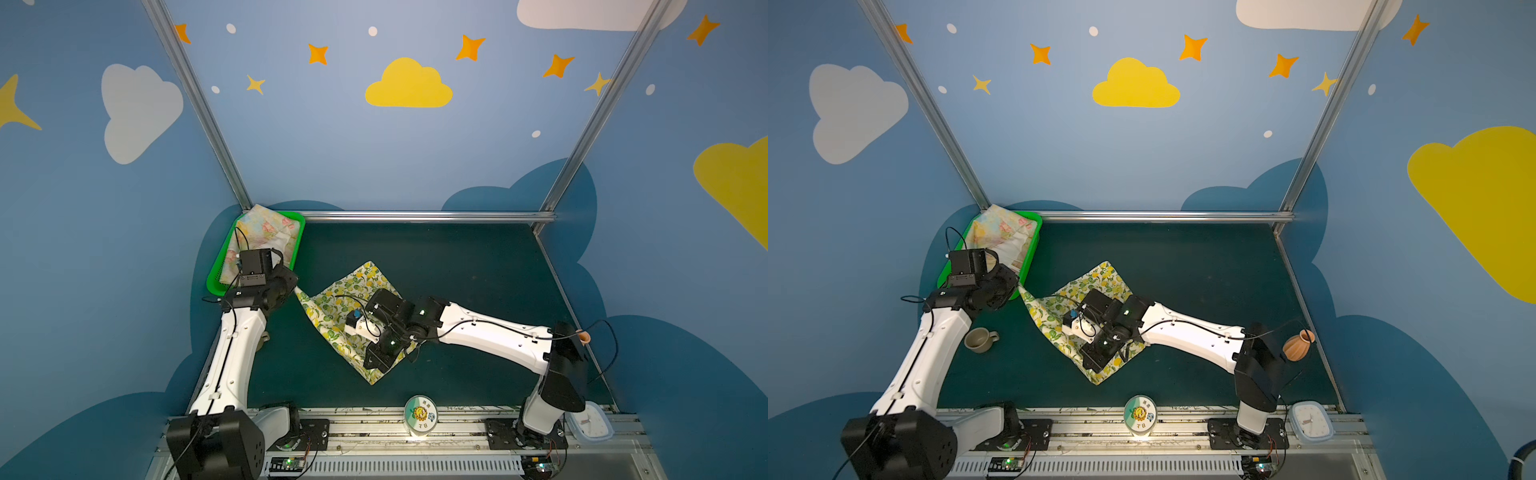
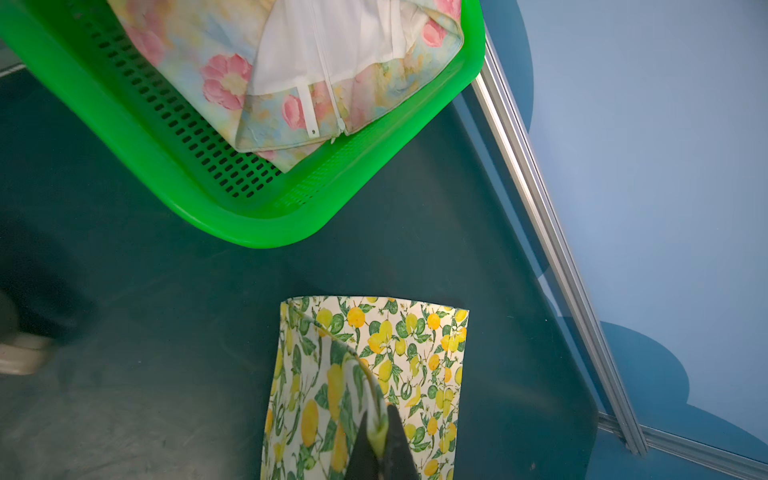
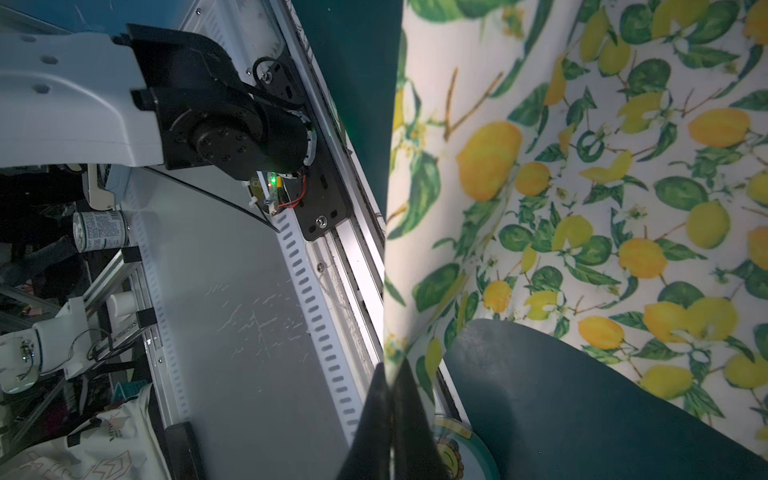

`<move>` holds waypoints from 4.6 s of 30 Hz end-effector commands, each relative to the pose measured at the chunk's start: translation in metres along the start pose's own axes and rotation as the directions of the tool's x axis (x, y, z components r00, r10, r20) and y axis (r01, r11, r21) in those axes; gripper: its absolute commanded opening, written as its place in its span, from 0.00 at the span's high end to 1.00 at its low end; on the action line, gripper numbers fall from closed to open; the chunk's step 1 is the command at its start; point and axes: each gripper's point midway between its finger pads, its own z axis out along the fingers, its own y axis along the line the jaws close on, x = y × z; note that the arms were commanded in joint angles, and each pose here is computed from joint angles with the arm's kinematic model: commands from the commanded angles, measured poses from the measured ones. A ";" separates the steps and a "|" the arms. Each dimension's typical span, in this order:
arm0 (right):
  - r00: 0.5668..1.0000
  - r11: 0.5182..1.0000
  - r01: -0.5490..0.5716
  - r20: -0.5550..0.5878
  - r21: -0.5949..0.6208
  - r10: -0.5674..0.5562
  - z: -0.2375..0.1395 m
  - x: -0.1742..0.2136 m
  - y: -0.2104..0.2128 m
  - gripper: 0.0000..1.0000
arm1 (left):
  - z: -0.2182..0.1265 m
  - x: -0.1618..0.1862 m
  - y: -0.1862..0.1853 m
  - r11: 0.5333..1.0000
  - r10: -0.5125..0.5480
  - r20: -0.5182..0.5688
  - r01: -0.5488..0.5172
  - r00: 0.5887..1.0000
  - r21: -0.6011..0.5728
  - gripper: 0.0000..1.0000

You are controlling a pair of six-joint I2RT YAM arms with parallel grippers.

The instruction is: Fold and stack the skirts

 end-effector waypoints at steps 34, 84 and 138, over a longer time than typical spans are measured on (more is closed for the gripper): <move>0.933 0.934 -0.357 0.044 0.021 0.356 -0.029 0.032 -0.100 1.00 | 0.155 0.036 -0.122 0.981 0.193 -0.200 -0.192 0.961 0.026 0.96; 0.865 0.864 -0.502 0.023 0.029 0.502 -0.023 0.050 -0.155 1.00 | 0.229 0.079 -0.171 0.965 0.261 -0.274 -0.259 0.926 0.044 0.96; 0.778 0.778 -0.629 -0.029 -0.016 0.628 -0.005 0.073 -0.195 1.00 | 0.298 0.123 -0.176 0.970 0.237 -0.327 -0.242 0.915 0.027 0.96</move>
